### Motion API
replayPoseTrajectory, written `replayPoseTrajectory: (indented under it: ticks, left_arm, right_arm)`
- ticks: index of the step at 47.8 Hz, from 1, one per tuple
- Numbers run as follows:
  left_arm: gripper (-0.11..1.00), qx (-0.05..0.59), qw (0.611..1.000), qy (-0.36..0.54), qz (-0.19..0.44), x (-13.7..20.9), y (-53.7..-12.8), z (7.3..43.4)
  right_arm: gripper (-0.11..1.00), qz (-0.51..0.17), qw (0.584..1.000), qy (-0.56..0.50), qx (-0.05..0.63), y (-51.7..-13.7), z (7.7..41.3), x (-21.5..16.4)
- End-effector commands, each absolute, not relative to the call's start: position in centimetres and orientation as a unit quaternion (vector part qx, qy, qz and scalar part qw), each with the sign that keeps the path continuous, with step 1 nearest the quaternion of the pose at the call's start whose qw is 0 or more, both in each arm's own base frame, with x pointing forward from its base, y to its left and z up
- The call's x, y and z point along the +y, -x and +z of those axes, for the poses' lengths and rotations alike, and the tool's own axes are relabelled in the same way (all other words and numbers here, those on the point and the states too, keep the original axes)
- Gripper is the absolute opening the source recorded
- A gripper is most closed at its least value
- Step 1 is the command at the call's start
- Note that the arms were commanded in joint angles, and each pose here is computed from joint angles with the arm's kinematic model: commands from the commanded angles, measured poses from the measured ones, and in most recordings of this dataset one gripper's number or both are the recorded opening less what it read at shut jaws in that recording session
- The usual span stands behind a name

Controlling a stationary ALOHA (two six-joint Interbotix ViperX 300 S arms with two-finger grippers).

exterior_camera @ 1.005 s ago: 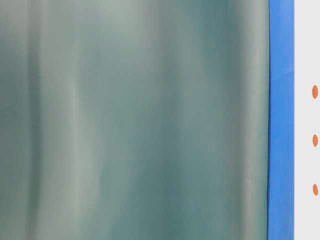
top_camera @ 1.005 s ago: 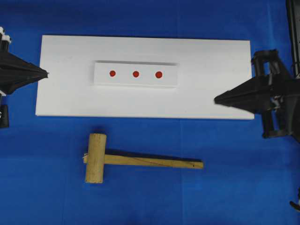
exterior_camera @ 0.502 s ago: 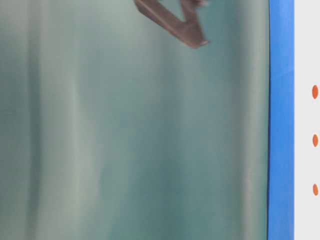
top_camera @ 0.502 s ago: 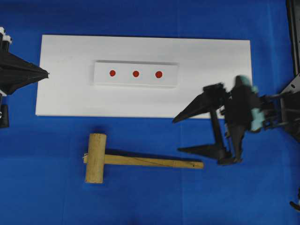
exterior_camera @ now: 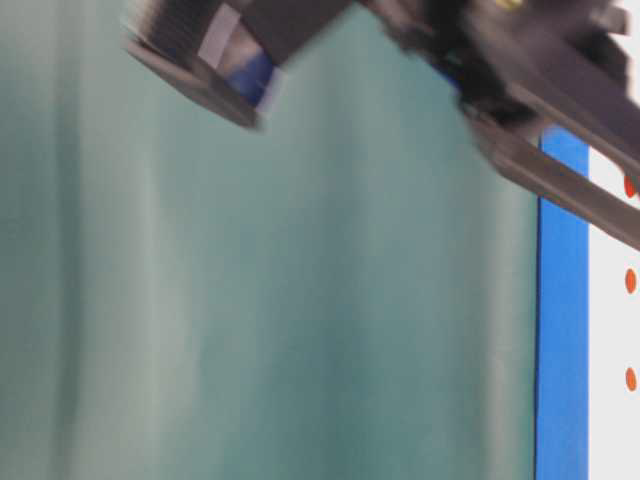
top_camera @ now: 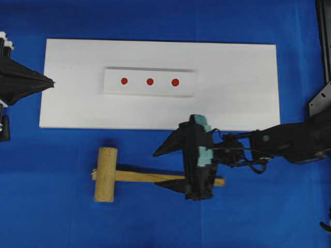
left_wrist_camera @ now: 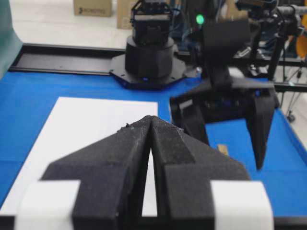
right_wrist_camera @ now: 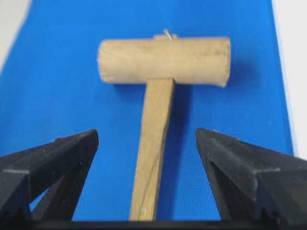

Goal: Hit the mark with a hammer.
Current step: 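Close the right gripper on the mallet handle near its end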

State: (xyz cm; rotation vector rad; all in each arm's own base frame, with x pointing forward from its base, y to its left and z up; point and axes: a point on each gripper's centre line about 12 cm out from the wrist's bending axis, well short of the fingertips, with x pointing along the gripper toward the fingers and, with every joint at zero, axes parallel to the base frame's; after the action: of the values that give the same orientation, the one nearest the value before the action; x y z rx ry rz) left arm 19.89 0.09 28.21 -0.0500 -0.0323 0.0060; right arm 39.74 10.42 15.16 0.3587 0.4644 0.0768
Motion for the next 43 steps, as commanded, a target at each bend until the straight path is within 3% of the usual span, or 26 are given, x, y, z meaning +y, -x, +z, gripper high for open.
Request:
replayPoseTrajectory:
  ticks: [1, 22, 35, 39, 43]
  left_arm:
    - [0.00, -0.020, 0.999, 0.026, 0.003, 0.1, -20.0, 28.5]
    - [0.00, -0.015, 1.000, 0.026, 0.003, 0.1, -20.0, 28.1]
    - [0.00, -0.014, 1.000, 0.027, 0.003, 0.1, -20.0, 28.1]
    - [0.00, -0.011, 1.000, 0.026, 0.003, 0.1, -20.0, 28.0]
    - [0.00, -0.010, 1.000, 0.026, 0.003, 0.1, -20.0, 28.0]
  right_arm:
    - [0.89, 0.036, 0.958, -0.184, 0.217, -41.0, 15.1, 10.8]
    - [0.89, 0.024, 0.951, -0.186, 0.247, -43.9, 9.8, 12.5]
    - [0.87, 0.020, 0.949, -0.183, 0.257, -44.1, 8.6, 12.6]
    - [0.80, 0.022, 0.949, -0.178, 0.259, -44.1, 8.6, 12.7]
    - [0.57, 0.024, 0.949, -0.169, 0.266, -44.0, 8.5, 12.7]
